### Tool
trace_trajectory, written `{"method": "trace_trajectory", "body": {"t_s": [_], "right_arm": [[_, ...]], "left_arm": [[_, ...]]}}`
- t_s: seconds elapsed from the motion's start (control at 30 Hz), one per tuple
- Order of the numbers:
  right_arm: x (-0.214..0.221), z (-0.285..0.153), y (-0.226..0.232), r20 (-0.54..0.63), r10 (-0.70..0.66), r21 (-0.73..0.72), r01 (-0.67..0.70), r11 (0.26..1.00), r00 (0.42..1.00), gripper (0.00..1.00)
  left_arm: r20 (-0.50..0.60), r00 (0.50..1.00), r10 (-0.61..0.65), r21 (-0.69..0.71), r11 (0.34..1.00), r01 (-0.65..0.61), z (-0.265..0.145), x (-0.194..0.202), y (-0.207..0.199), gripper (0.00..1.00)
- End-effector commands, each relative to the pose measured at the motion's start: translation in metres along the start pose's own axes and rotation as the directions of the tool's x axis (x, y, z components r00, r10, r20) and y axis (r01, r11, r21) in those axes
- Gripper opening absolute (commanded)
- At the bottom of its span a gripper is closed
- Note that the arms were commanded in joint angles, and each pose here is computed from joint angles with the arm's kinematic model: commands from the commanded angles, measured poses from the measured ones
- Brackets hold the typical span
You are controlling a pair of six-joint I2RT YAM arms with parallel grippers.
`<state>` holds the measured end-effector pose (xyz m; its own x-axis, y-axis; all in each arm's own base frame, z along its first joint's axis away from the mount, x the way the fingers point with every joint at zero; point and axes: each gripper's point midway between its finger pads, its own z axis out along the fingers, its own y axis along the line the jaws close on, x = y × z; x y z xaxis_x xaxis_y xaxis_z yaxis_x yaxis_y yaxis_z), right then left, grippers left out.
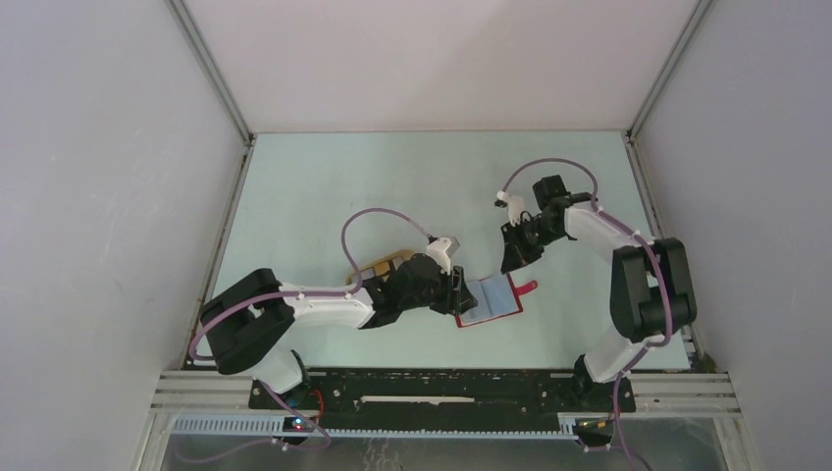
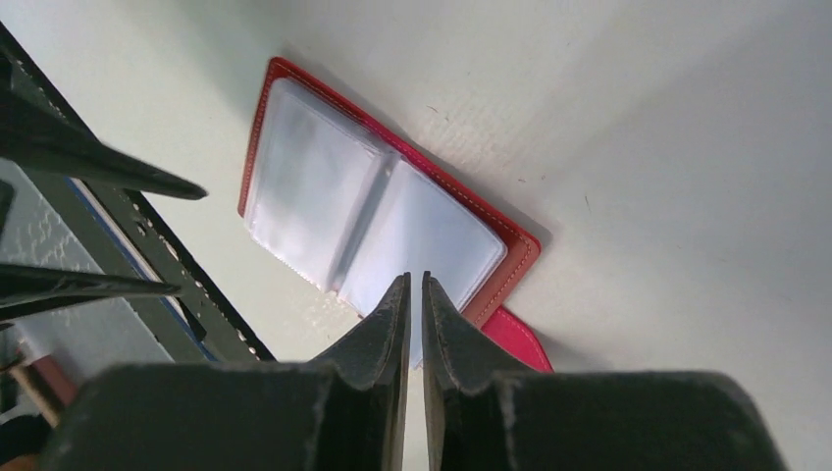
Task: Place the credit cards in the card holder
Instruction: Open the card holder at the center of the board.
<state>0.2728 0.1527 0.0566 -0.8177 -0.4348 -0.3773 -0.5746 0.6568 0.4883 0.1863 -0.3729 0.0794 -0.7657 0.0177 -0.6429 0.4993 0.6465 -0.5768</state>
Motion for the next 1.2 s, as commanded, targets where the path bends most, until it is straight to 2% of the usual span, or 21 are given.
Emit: {"method": "trace_trajectory", "body": {"t_s": [0.0, 0.1, 0.23, 0.53, 1.17], "right_arm": [[-0.023, -0.024, 0.018, 0.141, -0.112, 0.014, 0.111, 0.994, 0.984, 0.17], [-0.018, -0.016, 0.036, 0.12, -0.137, -0.061, 0.145, 0.988, 0.983, 0.17], [-0.004, 0.006, 0.039, 0.023, -0.122, -0.115, 0.123, 0.986, 0.992, 0.16], [0.018, 0.037, 0.027, -0.132, -0.063, -0.116, 0.047, 0.992, 0.989, 0.16], [0.026, 0.047, 0.022, -0.184, -0.048, -0.101, 0.029, 0.994, 0.982, 0.16]], "left_arm": [[0.031, 0.999, -0.01, -0.023, 1.0, 0.01, 0.006, -0.008, 0.002, 0.52], [0.022, 1.0, -0.015, -0.024, 1.0, 0.016, 0.01, -0.006, 0.002, 0.52], [0.019, 1.0, -0.022, -0.031, 0.999, 0.023, 0.013, -0.005, 0.004, 0.52], [0.008, 0.999, -0.035, -0.03, 0.999, 0.036, 0.019, -0.001, 0.006, 0.52], [0.033, 0.998, -0.055, -0.006, 0.998, 0.056, 0.019, -0.007, 0.001, 0.52]]}}
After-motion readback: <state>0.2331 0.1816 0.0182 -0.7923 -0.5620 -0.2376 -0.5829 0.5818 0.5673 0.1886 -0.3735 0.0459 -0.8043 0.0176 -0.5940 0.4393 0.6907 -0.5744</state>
